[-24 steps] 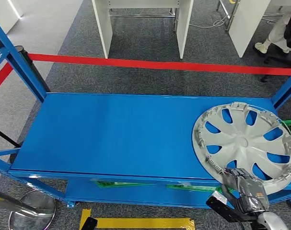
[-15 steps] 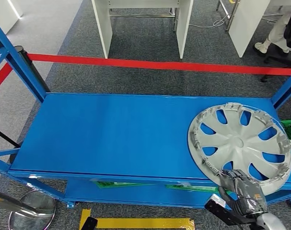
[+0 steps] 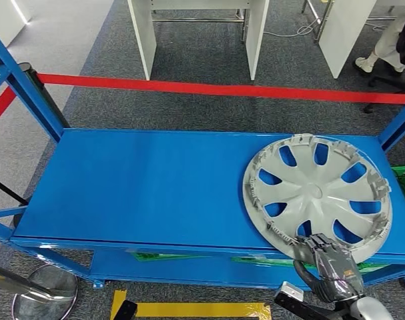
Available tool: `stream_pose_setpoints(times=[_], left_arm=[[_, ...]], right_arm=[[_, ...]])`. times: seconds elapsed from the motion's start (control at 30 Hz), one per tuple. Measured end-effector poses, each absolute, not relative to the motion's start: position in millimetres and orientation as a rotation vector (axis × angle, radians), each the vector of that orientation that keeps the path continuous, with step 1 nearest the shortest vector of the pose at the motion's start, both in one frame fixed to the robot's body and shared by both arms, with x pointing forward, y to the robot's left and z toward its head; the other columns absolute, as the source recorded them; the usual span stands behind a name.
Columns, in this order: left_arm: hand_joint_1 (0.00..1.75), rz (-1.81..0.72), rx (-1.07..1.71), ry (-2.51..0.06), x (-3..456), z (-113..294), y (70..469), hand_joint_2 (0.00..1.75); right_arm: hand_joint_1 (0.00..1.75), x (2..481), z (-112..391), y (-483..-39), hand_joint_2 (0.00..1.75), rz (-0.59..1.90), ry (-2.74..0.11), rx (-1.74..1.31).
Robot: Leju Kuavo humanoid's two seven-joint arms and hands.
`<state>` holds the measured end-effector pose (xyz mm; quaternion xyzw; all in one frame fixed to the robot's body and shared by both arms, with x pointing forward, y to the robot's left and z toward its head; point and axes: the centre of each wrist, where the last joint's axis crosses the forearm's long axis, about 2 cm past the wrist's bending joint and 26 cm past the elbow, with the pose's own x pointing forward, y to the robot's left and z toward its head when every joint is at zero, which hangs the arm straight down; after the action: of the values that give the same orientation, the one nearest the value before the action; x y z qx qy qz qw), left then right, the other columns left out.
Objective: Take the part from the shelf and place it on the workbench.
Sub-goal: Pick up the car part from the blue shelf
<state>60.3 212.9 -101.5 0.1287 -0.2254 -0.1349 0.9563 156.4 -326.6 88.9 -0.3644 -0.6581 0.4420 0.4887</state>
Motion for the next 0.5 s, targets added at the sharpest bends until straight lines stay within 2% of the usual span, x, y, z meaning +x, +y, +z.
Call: stream_pose_setpoints(times=[0.5], left_arm=[[0.0, -0.258, 0.285, -0.53, 61.7, -100.9, 212.1, 1.75]], right_arm=[[1.75, 151.7, 105.9, -321.2, 1.75, 1.162, -1.658, -0.973]])
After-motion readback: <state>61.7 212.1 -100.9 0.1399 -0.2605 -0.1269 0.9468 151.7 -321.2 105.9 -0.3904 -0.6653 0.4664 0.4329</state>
